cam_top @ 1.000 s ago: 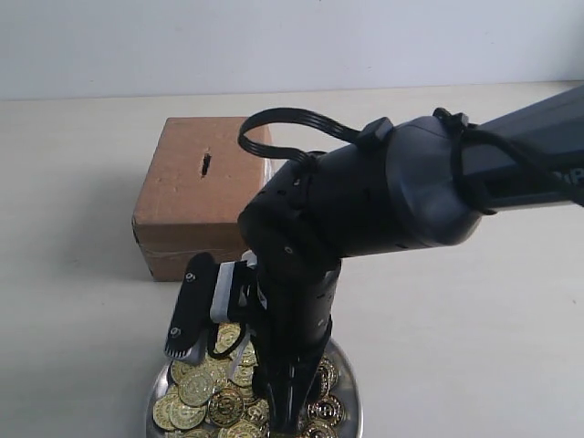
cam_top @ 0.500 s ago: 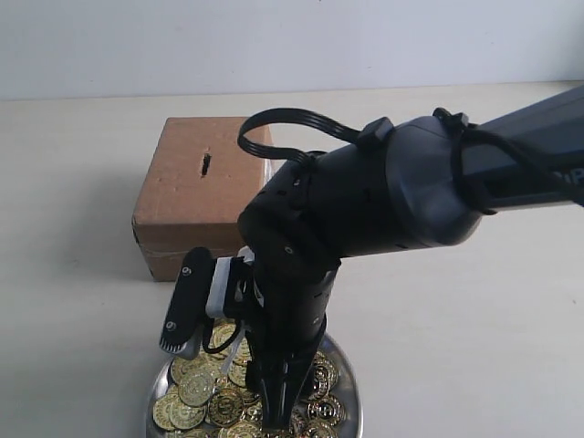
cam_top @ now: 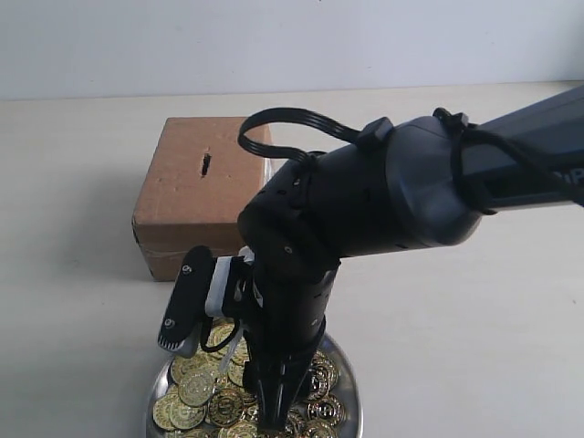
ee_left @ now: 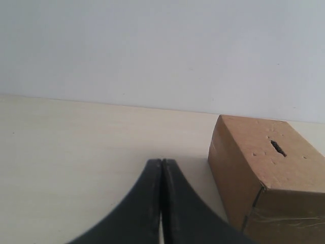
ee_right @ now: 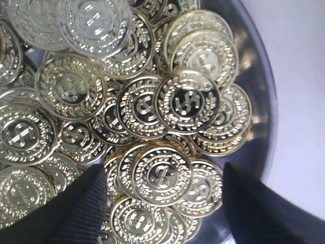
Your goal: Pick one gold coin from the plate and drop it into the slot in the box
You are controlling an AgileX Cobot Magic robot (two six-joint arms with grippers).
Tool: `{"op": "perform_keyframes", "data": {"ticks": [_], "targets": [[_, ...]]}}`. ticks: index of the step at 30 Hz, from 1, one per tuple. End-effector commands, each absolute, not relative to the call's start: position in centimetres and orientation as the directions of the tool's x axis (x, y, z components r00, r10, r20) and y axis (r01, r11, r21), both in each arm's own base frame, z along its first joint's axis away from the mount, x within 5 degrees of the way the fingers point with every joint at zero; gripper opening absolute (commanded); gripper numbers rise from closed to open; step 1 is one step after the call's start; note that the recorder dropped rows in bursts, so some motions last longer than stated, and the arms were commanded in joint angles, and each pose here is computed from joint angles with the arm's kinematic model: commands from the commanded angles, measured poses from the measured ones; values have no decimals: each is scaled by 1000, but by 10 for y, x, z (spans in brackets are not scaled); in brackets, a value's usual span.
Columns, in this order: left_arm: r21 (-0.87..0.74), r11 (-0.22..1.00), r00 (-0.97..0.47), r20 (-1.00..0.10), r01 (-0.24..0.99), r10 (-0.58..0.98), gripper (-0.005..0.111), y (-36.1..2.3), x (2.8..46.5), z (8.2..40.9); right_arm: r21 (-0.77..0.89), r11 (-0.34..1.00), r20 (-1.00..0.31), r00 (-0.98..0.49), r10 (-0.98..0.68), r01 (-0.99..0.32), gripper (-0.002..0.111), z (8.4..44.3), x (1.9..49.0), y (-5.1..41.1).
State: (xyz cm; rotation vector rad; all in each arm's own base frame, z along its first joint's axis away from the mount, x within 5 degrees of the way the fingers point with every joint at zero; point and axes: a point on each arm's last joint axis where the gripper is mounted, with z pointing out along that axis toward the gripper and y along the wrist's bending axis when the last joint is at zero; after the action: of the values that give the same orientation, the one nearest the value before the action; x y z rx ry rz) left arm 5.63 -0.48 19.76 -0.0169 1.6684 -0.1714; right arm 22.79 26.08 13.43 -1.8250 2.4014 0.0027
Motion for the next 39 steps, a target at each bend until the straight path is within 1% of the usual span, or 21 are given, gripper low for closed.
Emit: {"op": "perform_keyframes", "data": {"ticks": [1, 4, 7, 12, 17, 28, 35, 39], "targets": [[-121, 988, -93, -989, 99, -112, 0, -5, 56, 198, -62, 276, -84, -270, -959, -959, 62, 129, 228, 262], [-121, 988, -93, -989, 99, -112, 0, -5, 56, 198, -55, 275, -69, -271, -960, -960, 62, 123, 228, 262], [-121, 988, -93, -989, 99, -112, 0, -5, 56, 198, -62, 272, -82, -267, -960, -960, 62, 121, 230, 264], [-121, 988, -93, -989, 99, -112, 0, -5, 56, 198, -44, 269, -43, -267, -963, -962, 57, 110, 229, 263], [-121, 988, -93, -989, 99, -112, 0, -5, 56, 198, -44, 269, -43, -267, -963, -962, 53, 110, 229, 263], [-121, 988, -93, -989, 99, -112, 0, -5, 56, 198, -44, 269, -43, -267, -963, -962, 40, 113, 228, 262], [-121, 988, -93, -989, 99, -112, 0, -5, 56, 198, -45, 269, -45, -267, -963, -962, 36, 114, 228, 262], [-121, 988, -93, -989, 99, -112, 0, -5, 56, 198, -54, 266, -59, -263, -963, -962, 33, 120, 228, 262]]}}
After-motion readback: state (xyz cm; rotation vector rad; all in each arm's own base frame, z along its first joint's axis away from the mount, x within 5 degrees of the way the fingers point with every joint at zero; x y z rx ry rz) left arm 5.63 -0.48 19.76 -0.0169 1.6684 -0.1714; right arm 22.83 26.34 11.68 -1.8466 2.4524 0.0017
